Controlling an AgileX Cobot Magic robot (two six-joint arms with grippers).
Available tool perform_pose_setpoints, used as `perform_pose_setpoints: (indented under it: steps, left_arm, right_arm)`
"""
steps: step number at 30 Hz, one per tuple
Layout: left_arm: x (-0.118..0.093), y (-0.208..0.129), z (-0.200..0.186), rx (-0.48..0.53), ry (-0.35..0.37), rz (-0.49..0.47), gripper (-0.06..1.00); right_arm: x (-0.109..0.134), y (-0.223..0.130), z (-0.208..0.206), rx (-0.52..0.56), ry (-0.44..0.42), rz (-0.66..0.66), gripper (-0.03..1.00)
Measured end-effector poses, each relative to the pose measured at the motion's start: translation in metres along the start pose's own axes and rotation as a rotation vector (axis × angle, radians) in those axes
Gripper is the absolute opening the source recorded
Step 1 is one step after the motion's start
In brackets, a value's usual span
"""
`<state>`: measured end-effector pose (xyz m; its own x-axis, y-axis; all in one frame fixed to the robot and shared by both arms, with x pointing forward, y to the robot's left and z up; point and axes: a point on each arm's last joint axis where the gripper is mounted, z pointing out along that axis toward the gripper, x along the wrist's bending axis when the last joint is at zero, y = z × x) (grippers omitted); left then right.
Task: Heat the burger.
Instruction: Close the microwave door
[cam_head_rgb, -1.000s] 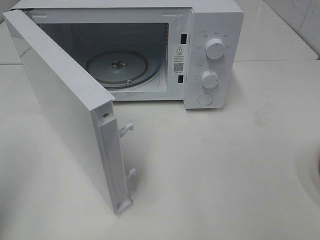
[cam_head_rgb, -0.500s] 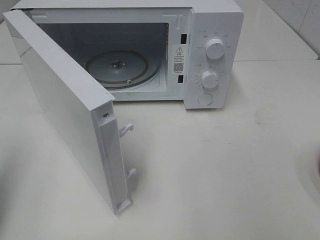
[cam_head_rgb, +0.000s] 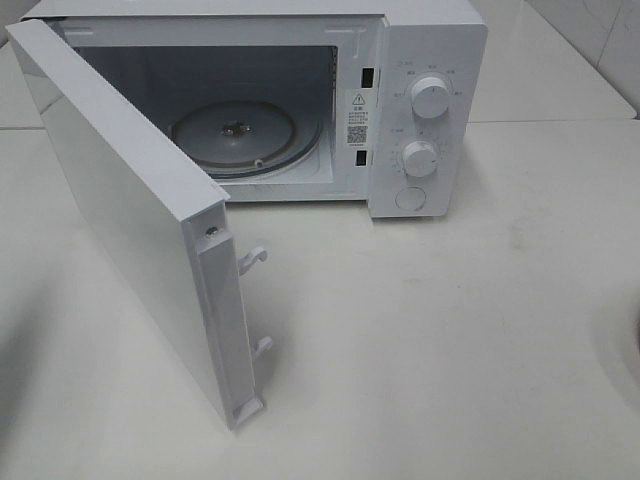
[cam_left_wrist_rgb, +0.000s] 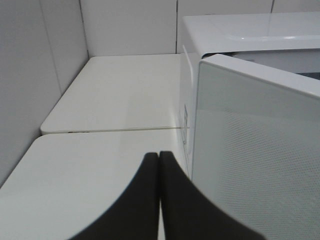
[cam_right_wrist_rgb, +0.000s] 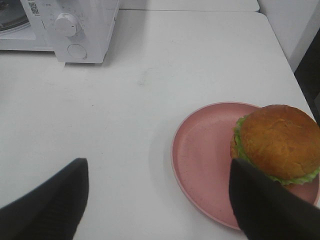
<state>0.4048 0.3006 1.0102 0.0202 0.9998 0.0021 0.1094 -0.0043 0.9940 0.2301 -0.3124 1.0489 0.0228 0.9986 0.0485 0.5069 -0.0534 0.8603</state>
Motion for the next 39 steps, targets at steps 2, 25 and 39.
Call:
perform_pose_setpoints:
  steps: [2, 25, 39]
  left_arm:
    - [-0.001, -0.002, 0.003, 0.004, -0.012, -0.005, 0.0]
    - [-0.043, -0.048, 0.058, 0.104, -0.281, -0.072, 0.0]
    - [-0.079, -0.054, 0.08, 0.123, -0.321, -0.091, 0.0]
  right_arm:
    - [0.0, 0.0, 0.0, 0.0, 0.0, 0.0, 0.75]
    - [0.0, 0.0, 0.0, 0.0, 0.0, 0.0, 0.75]
    - [0.0, 0.0, 0.0, 0.0, 0.0, 0.0, 0.75]
